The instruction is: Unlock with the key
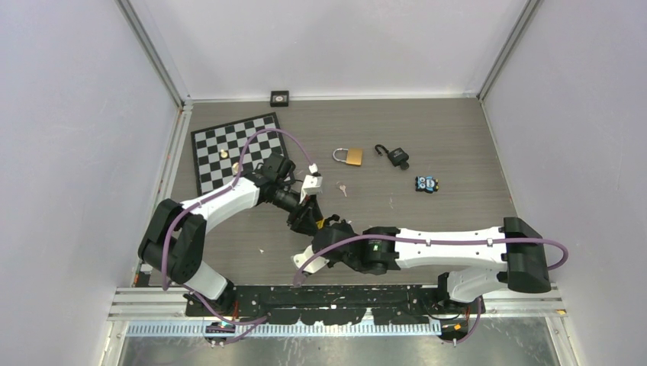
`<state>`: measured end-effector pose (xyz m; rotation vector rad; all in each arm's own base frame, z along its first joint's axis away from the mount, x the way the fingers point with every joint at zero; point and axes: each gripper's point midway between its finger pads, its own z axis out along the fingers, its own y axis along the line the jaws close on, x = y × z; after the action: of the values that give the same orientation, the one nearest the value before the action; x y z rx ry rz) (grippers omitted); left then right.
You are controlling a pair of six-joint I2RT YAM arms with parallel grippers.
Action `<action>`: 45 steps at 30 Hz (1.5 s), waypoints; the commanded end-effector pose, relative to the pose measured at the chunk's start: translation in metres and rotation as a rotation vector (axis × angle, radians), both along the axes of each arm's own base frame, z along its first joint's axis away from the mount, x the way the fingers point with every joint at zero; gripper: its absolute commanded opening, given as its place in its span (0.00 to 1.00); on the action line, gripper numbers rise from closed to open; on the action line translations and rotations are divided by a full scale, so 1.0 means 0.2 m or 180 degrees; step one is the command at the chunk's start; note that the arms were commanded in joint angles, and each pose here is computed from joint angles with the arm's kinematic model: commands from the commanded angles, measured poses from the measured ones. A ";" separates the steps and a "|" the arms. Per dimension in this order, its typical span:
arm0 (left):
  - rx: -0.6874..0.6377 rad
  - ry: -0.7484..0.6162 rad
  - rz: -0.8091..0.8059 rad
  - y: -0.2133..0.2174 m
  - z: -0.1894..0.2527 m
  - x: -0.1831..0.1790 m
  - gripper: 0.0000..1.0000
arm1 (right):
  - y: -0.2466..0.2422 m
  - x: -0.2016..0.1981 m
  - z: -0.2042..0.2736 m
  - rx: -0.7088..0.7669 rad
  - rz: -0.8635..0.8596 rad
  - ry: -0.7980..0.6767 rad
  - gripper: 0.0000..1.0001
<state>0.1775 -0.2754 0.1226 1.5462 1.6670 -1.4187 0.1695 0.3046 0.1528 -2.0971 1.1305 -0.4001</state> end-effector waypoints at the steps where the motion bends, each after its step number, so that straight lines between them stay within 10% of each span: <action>1: -0.0340 -0.0093 -0.0127 -0.06 0.15 0.02 0.00 | 0.05 -0.05 0.03 0.0167 0.0143 0.0114 0.01; 45: -0.0556 0.0057 -0.0287 -0.07 0.21 -0.04 0.00 | 0.17 -0.05 -0.09 0.0365 0.0232 0.0084 0.00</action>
<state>0.1775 -0.2717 0.1156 1.5369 1.7138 -1.4236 0.1707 0.3147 0.1393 -2.0779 1.0770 -0.4335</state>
